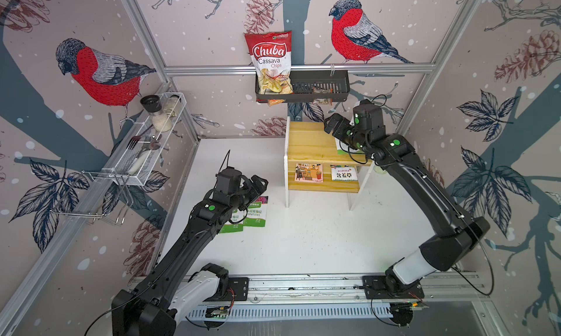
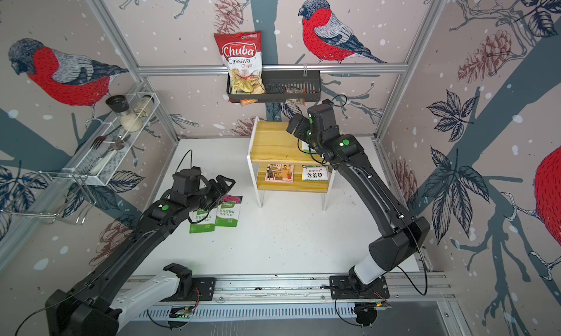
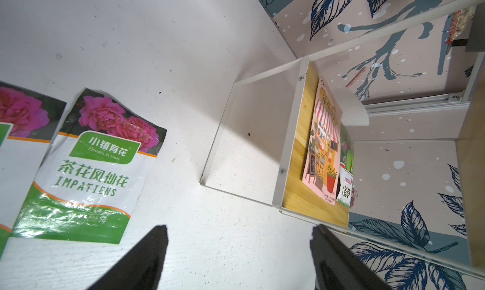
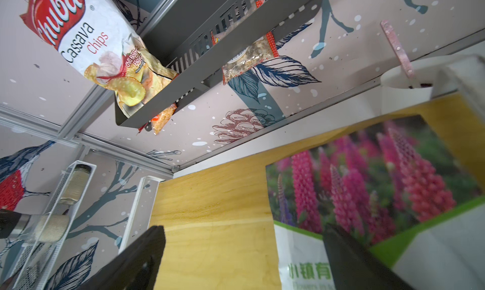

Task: Take the seed bag off the shelf
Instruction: Pick up the seed packet from the shelf.

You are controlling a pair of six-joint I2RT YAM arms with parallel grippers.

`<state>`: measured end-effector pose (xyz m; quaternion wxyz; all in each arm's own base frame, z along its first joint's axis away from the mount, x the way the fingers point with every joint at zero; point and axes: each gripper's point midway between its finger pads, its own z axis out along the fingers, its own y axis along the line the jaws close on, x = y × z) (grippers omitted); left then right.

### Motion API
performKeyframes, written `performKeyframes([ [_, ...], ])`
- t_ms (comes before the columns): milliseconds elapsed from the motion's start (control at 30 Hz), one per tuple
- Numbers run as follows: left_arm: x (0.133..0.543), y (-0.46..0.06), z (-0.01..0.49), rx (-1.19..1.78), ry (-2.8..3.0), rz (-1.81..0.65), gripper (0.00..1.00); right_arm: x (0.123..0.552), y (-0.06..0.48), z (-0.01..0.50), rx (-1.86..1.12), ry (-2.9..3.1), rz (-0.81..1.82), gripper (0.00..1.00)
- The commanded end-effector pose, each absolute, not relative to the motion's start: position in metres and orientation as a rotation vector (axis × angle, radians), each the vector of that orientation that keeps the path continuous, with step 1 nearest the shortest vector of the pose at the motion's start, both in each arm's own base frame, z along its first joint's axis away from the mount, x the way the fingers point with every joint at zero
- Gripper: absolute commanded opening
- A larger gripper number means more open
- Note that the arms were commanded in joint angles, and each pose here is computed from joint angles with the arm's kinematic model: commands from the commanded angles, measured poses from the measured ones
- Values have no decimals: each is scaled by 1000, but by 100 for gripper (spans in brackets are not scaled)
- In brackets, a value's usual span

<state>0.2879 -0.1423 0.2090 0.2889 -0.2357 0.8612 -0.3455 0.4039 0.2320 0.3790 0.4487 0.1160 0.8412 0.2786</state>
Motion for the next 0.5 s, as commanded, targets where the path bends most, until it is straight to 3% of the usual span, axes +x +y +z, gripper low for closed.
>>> performKeyframes([
  [0, 285, -141, 207, -605, 2312, -910, 89, 381, 236, 337, 337, 2250, 679, 100],
  [467, 284, -141, 205, -609, 2314, -919, 89, 347, 250, 332, 374, 2279, 694, 100],
])
